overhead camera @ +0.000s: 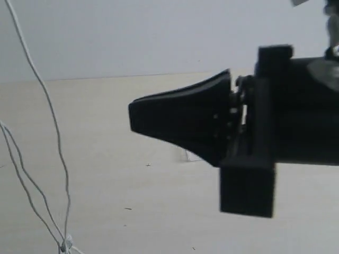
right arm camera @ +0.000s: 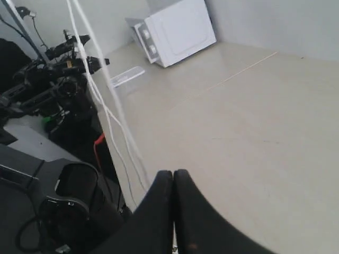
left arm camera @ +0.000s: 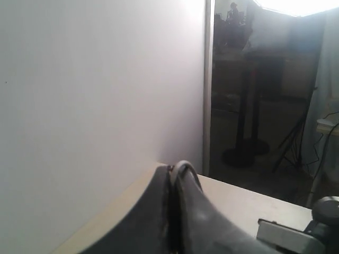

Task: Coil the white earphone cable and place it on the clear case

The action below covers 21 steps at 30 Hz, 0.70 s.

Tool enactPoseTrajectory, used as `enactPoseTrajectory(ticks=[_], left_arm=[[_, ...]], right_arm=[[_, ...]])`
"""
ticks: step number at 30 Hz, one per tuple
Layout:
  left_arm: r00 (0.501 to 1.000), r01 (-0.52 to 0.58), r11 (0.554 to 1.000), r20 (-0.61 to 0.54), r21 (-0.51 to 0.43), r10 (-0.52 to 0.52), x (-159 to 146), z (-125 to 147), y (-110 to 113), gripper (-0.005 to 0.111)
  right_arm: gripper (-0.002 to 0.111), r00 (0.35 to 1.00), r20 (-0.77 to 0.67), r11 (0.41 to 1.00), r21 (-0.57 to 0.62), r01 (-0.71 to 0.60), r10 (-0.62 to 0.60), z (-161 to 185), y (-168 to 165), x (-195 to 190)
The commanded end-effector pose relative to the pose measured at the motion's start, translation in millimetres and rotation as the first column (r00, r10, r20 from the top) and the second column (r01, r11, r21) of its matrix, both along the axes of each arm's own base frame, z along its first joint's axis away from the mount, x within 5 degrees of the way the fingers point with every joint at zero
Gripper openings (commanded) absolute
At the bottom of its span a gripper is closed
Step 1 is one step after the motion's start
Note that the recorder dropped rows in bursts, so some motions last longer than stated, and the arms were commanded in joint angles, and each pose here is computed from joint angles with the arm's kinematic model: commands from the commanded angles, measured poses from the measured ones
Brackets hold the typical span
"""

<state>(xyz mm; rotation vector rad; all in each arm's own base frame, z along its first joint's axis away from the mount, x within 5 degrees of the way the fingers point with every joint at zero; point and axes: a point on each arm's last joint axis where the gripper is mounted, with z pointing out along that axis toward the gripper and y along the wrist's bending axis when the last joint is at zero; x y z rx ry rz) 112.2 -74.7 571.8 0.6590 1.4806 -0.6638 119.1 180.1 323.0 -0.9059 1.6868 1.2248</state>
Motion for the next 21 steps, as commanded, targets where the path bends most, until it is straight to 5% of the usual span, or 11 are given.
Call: enactPoseTrajectory(ticks=[1, 5, 12, 21], left_arm=[[1.0, -0.003, 1.0, -0.007, 0.0, 0.003, 0, 0, 0, 0.0], [1.0, -0.005, 1.0, -0.008, -0.001, 0.005, 0, 0, 0, 0.0], [1.0, -0.018, 1.0, -0.017, 0.0, 0.018, 5, -1, 0, 0.0], [0.999, -0.015, 1.0, -0.029, 0.0, 0.015, 9, -2, 0, 0.0]], right_arm=[[0.0, 0.994, 0.051, 0.995, -0.048, -0.093, 0.095, -20, 15, 9], [0.002, 0.974, 0.058, 0.975, -0.037, -0.219, 0.221, -31, 25, 8], [0.029, 0.938, 0.044, 0.939, -0.004, -0.344, 0.343, -38, 32, 4], [0.034, 0.943, 0.107, 0.949, -0.012, -0.315, 0.315, -27, 38, 13]])
